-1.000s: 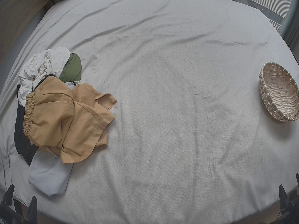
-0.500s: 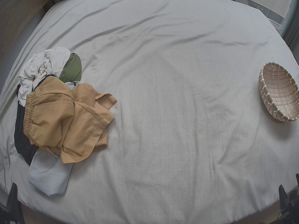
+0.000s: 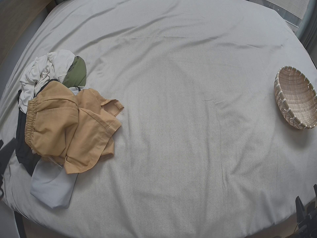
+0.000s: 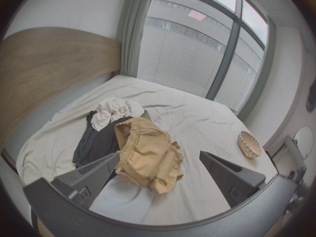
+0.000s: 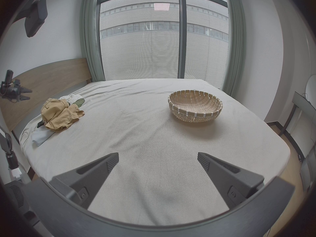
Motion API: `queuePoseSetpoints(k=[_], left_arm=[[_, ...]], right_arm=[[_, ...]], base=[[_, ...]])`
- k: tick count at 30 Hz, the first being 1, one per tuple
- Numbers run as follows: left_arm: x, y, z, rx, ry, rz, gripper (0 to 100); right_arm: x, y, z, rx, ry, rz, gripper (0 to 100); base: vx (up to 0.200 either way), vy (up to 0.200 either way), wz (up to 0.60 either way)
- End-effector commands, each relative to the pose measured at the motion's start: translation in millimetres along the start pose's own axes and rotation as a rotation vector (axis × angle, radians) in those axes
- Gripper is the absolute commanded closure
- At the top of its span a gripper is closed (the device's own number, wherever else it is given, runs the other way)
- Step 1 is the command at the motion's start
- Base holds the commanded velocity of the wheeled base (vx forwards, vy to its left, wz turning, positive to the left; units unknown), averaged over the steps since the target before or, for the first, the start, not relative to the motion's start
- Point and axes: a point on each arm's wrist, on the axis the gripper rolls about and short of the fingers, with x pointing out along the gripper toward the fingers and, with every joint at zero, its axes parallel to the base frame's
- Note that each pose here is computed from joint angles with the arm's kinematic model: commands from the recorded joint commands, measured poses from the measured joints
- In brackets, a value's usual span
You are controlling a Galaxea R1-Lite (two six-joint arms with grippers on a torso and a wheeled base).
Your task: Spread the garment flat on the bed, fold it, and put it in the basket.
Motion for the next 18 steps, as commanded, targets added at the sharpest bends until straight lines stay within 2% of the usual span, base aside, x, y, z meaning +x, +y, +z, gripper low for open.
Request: queuePoseSetpoints(k=[1, 4, 12, 18], left_arm=[[50.5, 1.1, 14.6, -0.053, 0.100, 0.052, 0], [56.5, 4.8, 16.6, -0.063, 0.115, 0.049, 0], [77.7, 33.4, 27.1, -0.107, 0.143, 0.072, 0], [93.5, 42.6, 25.1, -0.131, 0.181, -0.014, 0]], right_arm=[[0.1, 0.1, -5.2, -0.001, 0.001, 0.000, 0], [0.1, 0.1, -5.2, -0.001, 0.001, 0.000, 0], [0.1, 0.1, -5.2, -0.001, 0.001, 0.000, 0], [0.1, 0.1, -5.2, 0.001, 0.001, 0.000, 0]], base=[[0.000, 0.000, 0.00], [0.000, 0.000, 0.00], [0.000, 0.000, 0.00], [0.000, 0.000, 0.00]])
